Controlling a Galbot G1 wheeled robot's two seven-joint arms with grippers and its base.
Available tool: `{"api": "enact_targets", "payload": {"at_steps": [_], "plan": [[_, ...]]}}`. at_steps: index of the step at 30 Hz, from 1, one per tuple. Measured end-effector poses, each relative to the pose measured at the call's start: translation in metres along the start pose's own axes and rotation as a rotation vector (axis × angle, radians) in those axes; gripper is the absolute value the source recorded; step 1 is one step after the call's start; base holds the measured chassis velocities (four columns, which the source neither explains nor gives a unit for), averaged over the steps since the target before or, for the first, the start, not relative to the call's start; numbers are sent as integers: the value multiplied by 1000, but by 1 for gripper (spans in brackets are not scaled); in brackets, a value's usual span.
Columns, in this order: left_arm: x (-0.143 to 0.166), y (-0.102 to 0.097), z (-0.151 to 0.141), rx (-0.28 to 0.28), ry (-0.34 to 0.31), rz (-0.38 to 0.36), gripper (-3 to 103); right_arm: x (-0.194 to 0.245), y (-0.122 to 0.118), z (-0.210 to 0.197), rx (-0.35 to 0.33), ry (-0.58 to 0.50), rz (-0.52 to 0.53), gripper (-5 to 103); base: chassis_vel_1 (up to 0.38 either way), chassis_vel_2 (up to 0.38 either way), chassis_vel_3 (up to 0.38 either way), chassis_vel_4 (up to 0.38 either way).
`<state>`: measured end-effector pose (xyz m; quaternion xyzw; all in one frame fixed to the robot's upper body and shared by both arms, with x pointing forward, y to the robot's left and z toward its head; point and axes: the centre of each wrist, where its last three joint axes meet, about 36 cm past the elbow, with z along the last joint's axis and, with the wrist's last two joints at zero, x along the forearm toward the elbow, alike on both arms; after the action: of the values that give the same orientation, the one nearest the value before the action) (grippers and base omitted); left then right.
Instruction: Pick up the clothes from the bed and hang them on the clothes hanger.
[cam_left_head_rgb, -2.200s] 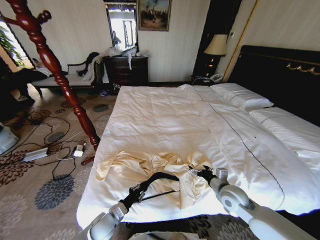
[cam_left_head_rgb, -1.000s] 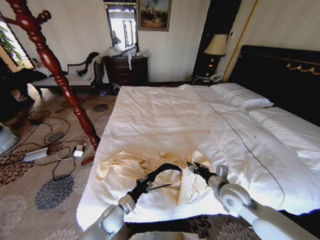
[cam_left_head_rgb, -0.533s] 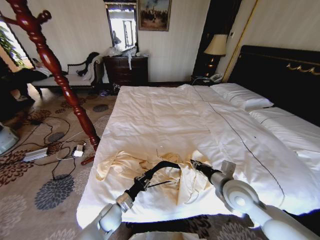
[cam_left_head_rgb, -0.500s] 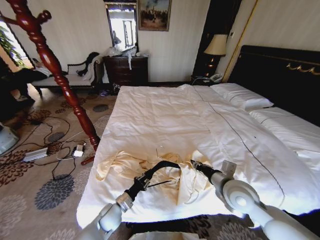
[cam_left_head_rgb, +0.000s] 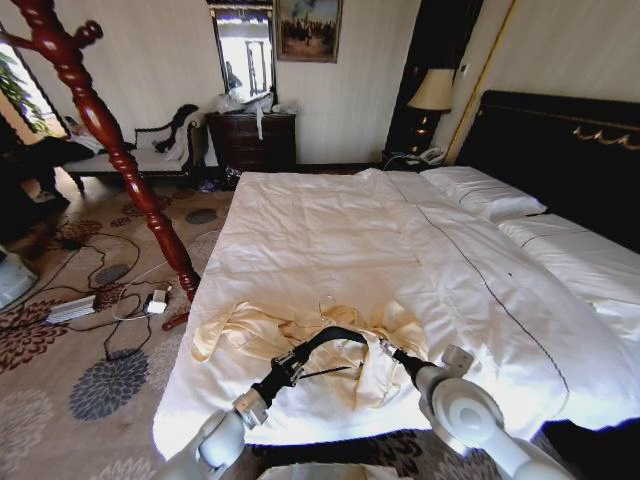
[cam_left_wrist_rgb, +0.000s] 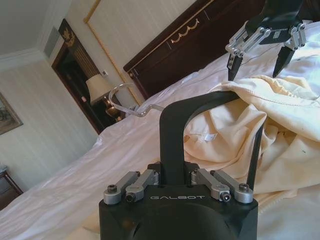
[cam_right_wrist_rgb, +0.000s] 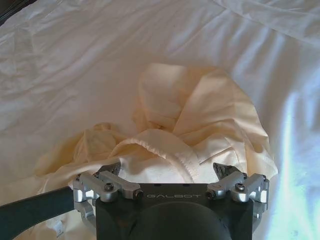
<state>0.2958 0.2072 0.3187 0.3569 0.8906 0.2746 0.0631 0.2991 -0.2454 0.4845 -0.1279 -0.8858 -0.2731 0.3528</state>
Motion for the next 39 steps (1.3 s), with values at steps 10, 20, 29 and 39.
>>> {"api": "enact_targets", "payload": {"at_steps": [10, 20, 29, 39], "plan": [[5, 2, -4, 0, -8, -2, 22, -12, 0, 2, -51, -23, -39, 95, 0, 0, 0, 0], [5, 3, -4, -6, -14, -4, 22, 0, 2, 3, -37, -26, -80, 58, 0, 0, 0, 0], [5, 0, -5, -16, -21, 8, 20, 10, 4, 7, -19, -17, -112, 29, 0, 0, 0, 0], [4, -3, -4, -32, -28, 7, 20, 20, 4, 8, 4, -33, -142, 1, 0, 0, 0, 0]]}}
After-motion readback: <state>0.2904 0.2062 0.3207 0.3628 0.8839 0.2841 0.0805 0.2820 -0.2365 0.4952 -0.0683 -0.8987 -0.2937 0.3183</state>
